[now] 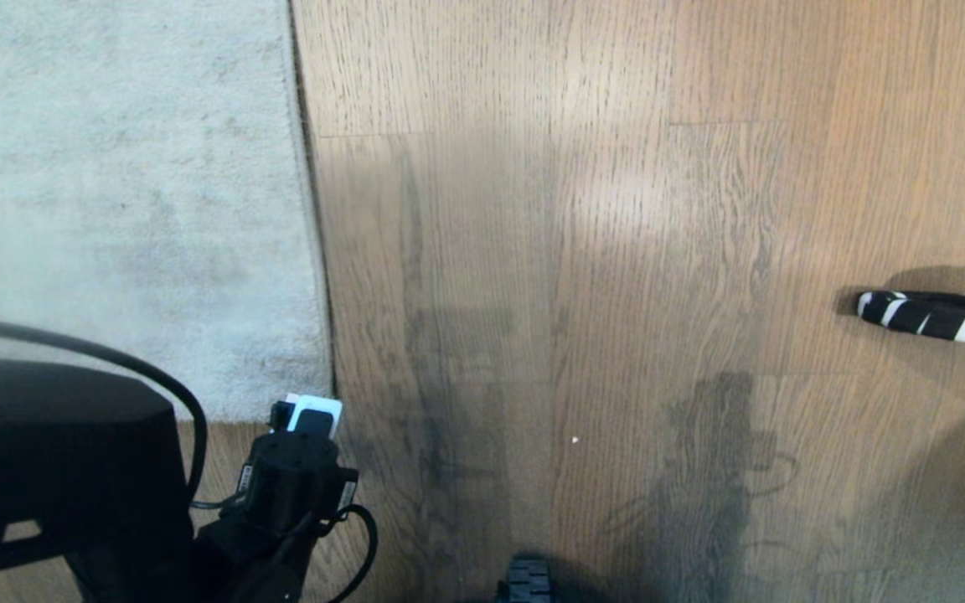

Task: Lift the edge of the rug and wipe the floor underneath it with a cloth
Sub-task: Lift up the carpet

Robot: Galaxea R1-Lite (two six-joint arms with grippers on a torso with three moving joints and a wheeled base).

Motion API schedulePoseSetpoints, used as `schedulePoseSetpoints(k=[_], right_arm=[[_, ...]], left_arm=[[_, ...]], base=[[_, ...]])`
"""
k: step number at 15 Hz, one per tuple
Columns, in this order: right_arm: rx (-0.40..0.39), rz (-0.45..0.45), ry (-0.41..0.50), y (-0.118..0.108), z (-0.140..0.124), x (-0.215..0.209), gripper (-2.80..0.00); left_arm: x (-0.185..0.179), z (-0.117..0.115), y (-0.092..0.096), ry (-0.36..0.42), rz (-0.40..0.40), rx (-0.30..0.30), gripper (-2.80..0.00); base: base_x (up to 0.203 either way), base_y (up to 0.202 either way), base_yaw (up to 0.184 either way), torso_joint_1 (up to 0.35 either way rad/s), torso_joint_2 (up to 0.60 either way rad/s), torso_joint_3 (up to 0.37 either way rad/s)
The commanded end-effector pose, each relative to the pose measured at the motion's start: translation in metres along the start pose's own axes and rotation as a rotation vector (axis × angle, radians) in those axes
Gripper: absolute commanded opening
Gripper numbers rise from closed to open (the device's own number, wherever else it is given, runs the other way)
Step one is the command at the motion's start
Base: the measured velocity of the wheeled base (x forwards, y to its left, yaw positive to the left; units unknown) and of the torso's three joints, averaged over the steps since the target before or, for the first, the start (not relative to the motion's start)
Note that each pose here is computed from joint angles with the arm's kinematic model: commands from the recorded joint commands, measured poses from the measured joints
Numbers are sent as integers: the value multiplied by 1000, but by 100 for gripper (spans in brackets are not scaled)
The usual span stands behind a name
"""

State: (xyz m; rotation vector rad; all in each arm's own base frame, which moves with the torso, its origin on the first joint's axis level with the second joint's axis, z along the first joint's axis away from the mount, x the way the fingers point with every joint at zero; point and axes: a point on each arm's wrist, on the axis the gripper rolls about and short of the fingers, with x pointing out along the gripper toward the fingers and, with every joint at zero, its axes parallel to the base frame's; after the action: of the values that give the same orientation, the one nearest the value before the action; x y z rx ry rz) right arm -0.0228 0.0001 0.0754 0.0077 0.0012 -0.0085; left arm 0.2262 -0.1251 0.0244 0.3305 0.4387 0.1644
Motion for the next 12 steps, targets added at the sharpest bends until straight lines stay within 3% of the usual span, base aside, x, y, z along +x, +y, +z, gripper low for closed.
schedulePoseSetpoints(k=[1, 8, 9, 12], right_arm=[[0, -1, 0, 0, 0, 0, -280], [0, -1, 0, 0, 0, 0, -280], [0, -1, 0, 0, 0, 0, -280], [0, -1, -1, 0, 0, 0, -280]], left_arm=[[6, 12, -7, -29, 19, -23, -280], [4, 52, -11, -72, 19, -52, -280], [3, 56, -11, -76, 25, -55, 0], [2, 57, -10, -77, 55, -39, 0]], base=[[0, 0, 0, 0, 0, 0], [0, 0, 0, 0, 0, 0], [0, 0, 0, 0, 0, 0], [0, 0, 0, 0, 0, 0]])
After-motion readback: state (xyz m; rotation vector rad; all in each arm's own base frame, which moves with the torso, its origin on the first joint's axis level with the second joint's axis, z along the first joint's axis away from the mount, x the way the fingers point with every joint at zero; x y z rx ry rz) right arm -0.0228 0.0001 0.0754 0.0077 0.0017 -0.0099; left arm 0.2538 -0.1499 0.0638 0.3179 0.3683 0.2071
